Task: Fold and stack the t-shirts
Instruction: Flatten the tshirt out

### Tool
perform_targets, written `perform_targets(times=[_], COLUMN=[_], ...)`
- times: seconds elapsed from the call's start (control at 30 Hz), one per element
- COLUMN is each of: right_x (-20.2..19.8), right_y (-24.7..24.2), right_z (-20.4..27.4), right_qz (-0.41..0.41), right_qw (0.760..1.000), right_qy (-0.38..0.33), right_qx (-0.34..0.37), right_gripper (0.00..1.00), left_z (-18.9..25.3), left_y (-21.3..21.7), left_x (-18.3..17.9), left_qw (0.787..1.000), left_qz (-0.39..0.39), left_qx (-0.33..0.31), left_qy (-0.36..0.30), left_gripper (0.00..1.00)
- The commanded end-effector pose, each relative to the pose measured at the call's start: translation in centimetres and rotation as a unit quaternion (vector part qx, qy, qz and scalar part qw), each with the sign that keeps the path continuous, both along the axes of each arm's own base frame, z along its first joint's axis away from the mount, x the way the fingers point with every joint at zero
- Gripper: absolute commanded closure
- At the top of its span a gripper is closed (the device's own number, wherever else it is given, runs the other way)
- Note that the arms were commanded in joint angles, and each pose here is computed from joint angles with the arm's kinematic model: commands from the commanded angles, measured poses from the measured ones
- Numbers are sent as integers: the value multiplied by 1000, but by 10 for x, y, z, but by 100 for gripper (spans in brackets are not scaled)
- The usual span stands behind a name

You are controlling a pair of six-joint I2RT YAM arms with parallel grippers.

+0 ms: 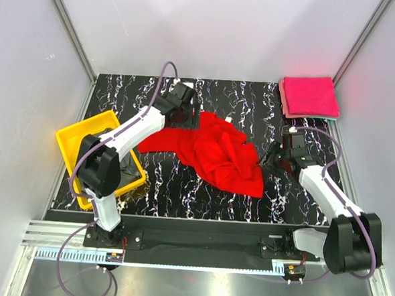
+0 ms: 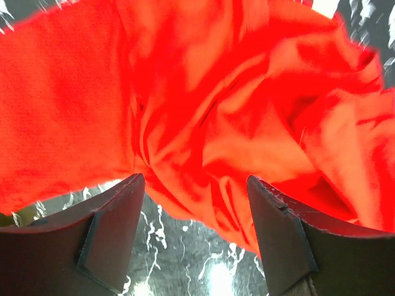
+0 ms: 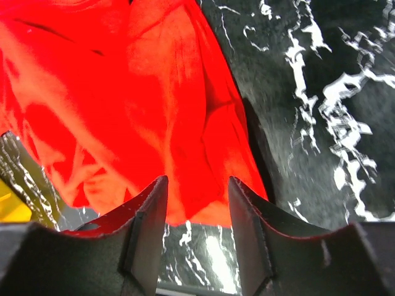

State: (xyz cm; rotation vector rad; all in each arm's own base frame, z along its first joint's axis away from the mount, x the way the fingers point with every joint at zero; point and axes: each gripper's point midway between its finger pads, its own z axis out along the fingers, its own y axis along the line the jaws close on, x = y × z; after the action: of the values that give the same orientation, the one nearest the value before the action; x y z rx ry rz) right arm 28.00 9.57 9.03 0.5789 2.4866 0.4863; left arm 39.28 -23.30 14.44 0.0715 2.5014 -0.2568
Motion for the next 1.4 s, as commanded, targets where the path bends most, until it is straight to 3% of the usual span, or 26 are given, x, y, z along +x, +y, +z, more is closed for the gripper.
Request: perform_targets(times=[0.0,0.2,0.33,0.57,0.67,0.7,0.87,0.9,0.97,1.0,1.17,1.2,1.23,1.37], right_x=[29,43,36,49,68,77,133,155,174,192,260,279,295,342], right_y=[7,21,24,34,29,24,20,28,39,46,57,55,55,56], right_z=[5,-13,-32,-40,-45,-44,15,50,64,96,116,140,114,100], right_qz=[6,12,7,3,-6,-16,-23,-7,10,22,44,49,52,82], right_qw=[999,999,998,996,997,998,996,991,990,983,973,965,968,963], right_qy=[-28,3,29,16,7,-5,-85,-122,-130,-165,-206,-235,-220,-228], right_qx=[14,47,58,88,71,54,30,47,59,74,100,108,104,114], right_gripper=[48,50,47,50,78,100,100,100,100,100,100,100,100,100], left_z=[0,-28,-18,-25,-29,-26,-23,-25,-24,-24,-13,-14,-17,-18], left_y=[31,77,115,179,190,189,186,190,199,203,219,225,228,241], left_x=[8,15,17,31,35,39,44,43,49,50,67,68,70,77], left_qw=[999,996,993,984,980,981,982,980,974,973,968,967,966,968], left_qz=[29,76,113,174,194,193,189,195,222,229,250,254,255,250], left_qx=[18,20,18,22,5,0,-7,3,18,18,31,31,33,30], left_qy=[2,51,36,34,38,25,25,32,30,30,10,15,20,20], left_gripper=[28,29,29,27,27,27,27,27,27,27,26,26,25,25])
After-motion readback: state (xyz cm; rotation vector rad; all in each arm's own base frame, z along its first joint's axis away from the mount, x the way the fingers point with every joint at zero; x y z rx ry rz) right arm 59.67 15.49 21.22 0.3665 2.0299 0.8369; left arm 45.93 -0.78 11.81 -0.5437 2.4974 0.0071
